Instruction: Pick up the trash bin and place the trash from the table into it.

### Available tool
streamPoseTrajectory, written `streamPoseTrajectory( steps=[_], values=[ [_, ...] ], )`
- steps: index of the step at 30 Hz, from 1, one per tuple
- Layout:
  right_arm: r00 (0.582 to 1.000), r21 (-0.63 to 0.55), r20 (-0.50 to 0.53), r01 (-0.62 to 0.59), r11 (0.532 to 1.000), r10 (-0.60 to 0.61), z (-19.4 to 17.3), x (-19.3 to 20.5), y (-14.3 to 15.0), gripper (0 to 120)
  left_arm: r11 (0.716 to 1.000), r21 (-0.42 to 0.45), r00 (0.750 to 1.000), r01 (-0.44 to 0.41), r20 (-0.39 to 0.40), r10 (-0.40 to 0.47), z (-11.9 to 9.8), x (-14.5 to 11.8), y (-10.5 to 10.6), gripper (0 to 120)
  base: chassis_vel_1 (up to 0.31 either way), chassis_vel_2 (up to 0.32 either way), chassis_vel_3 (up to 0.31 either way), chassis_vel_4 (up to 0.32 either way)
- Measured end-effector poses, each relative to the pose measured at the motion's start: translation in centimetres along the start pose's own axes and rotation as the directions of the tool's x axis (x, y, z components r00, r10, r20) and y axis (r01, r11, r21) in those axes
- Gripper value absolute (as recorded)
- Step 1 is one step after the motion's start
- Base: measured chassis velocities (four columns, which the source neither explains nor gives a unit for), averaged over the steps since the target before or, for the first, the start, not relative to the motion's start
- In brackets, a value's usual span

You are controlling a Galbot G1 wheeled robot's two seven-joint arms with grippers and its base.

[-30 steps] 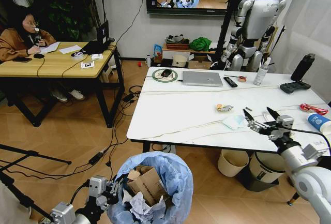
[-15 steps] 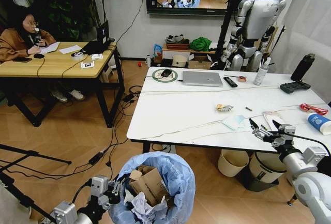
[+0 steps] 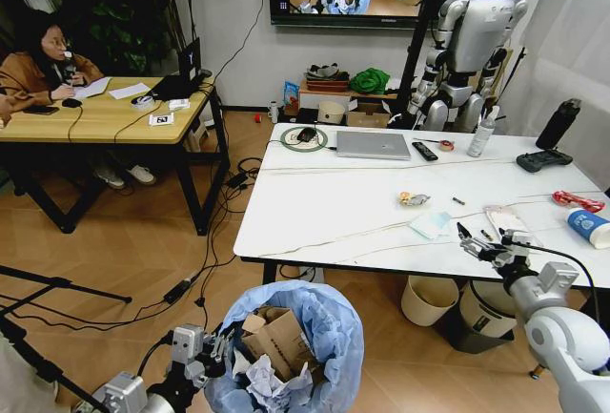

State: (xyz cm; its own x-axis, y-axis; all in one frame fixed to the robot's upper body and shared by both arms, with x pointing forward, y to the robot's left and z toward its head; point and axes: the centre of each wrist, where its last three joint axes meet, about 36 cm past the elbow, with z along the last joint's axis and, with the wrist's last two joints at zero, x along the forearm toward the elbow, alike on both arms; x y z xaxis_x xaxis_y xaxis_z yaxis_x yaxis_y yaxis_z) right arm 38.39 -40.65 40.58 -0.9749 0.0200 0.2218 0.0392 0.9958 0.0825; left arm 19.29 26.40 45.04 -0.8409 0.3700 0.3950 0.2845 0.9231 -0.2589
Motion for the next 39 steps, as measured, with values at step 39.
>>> streamPoseTrajectory(
  steps=[39],
  values=[
    [0.996, 0.003, -0.090, -0.007, 1.000, 0.007, 2.9, -9.8, 0.5, 100, 0.999, 0.017, 0.999, 0.036, 0.002, -0.036, 0.4, 0.1, 0.5, 0, 0.000, 0.000, 0.000, 0.000]
  ],
)
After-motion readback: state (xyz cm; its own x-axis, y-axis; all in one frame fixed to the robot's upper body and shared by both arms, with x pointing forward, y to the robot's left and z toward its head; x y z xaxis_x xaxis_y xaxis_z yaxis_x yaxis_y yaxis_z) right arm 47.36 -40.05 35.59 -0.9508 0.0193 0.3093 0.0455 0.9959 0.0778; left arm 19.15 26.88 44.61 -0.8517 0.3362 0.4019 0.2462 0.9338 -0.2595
